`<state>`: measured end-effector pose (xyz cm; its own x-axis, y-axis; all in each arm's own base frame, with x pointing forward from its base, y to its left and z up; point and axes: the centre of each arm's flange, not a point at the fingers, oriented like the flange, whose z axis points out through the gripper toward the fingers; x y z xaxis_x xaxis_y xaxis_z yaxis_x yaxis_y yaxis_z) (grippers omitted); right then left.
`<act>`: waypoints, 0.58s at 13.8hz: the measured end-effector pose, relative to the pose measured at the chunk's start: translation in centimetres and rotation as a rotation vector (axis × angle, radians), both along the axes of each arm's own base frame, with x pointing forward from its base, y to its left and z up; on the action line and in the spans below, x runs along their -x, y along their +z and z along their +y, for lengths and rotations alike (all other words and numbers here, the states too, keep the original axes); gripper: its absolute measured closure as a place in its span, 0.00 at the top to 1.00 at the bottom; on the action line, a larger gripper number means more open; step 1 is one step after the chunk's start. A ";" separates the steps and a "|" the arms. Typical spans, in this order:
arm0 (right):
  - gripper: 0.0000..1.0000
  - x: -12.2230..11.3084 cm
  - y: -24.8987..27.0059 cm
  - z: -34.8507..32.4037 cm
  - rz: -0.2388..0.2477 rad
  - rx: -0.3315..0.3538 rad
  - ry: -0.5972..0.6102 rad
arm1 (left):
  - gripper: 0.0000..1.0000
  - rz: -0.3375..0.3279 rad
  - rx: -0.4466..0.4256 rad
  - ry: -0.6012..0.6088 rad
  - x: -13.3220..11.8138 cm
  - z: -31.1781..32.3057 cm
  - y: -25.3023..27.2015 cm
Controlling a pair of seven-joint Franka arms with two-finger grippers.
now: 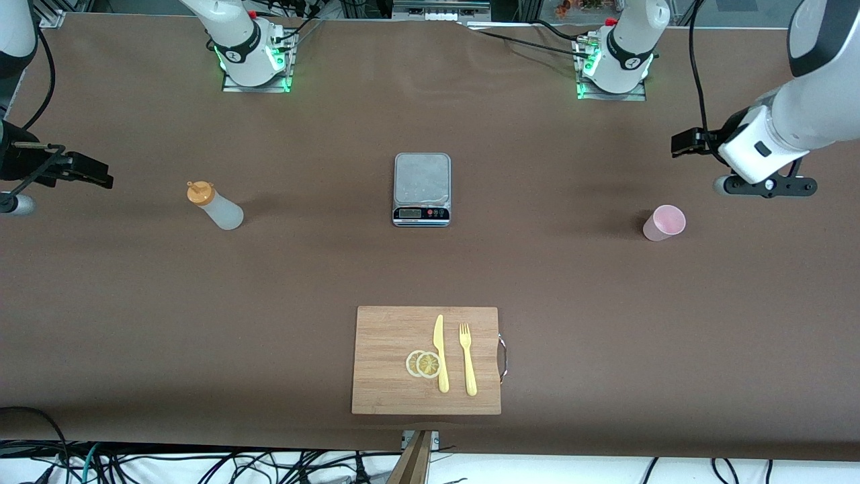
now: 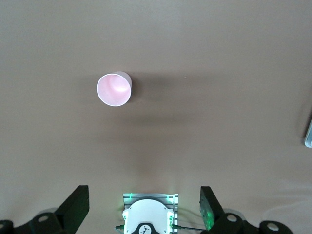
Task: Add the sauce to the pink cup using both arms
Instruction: 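Lower the left gripper onto the pink cup and close it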
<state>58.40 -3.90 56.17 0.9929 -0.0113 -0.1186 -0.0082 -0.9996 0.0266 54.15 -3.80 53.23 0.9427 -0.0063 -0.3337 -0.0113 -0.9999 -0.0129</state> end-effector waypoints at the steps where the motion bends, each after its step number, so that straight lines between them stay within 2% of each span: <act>1: 1.00 0.0 0.0 0.0 0.000 0.000 0.000 | 1.00 0.008 -0.005 -0.003 -0.3 1.3 -1.1; 4: 1.00 0.0 0.0 0.0 0.000 0.000 0.000 | 1.00 -0.011 -0.035 -0.041 -1.0 4.8 -5.5; 8: 1.00 0.0 0.0 0.0 0.000 0.000 0.000 | 1.00 -0.075 -0.009 -0.105 -0.4 9.0 -12.5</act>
